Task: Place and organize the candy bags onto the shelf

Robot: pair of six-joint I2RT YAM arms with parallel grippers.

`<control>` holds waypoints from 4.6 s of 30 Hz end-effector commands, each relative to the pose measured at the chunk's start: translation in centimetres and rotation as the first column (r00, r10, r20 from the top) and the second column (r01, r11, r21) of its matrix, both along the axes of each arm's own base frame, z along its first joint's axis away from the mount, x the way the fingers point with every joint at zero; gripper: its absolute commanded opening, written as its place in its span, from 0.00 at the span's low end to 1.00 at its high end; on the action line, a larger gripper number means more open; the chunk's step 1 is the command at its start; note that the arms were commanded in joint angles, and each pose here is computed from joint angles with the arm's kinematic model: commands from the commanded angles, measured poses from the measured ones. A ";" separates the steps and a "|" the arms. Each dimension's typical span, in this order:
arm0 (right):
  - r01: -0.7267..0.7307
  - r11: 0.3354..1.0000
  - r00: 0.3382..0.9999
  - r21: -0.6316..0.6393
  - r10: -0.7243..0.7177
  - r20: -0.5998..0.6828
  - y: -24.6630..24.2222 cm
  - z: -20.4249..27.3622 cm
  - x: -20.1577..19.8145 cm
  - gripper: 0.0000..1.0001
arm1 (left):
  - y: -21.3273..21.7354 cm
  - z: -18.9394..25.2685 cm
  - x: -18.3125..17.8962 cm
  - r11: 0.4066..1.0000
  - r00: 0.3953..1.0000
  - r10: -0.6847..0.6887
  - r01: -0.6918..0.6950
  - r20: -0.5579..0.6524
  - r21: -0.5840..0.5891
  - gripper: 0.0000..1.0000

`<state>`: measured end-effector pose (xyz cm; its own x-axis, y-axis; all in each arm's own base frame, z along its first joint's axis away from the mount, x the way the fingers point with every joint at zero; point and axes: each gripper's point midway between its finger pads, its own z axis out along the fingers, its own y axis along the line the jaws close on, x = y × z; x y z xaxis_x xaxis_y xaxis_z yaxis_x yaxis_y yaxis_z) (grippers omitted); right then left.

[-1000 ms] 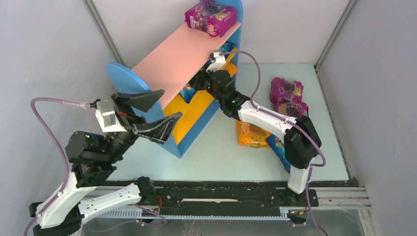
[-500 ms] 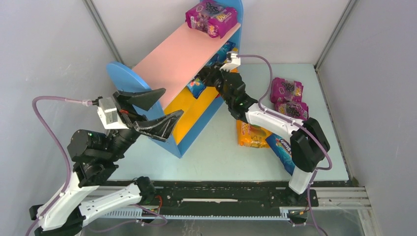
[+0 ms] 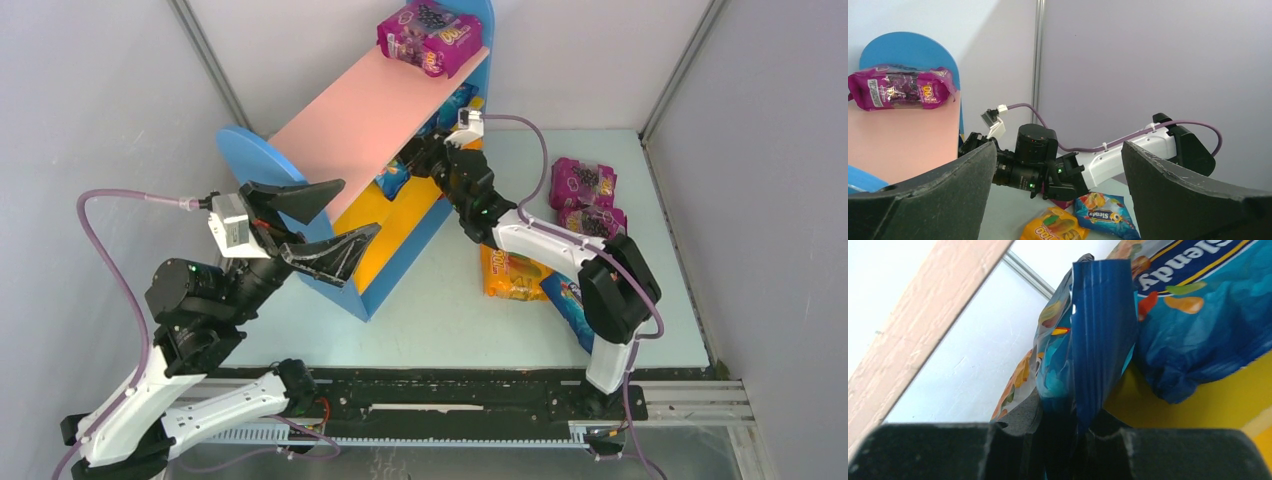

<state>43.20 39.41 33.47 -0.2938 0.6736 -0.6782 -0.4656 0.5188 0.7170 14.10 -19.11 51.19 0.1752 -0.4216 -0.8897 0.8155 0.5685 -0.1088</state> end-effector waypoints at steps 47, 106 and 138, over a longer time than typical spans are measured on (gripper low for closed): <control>0.152 0.906 0.924 -0.396 -0.272 -0.268 -26.1 -8.7 -13.8 0.85 | 3.4 5.5 1.0 0.923 0.981 -0.016 -0.060 -0.193 -0.381 1.00; 0.657 0.669 0.072 -0.347 -0.515 -0.854 -47.0 -26.1 -24.7 0.90 | -0.3 -0.7 3.9 0.978 0.977 -0.015 -0.030 -0.212 -0.206 1.00; -0.436 0.875 0.651 -0.209 0.146 -0.745 -15.2 -21.3 -21.4 0.76 | -0.3 -3.0 4.0 0.993 0.980 0.078 -0.093 -0.181 -0.078 1.00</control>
<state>20.68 22.50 6.76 -0.9025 0.4215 -0.0881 0.2581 0.6932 0.6730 16.56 -20.33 49.09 0.0097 -0.5179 -0.8554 0.7862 0.5325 -0.3135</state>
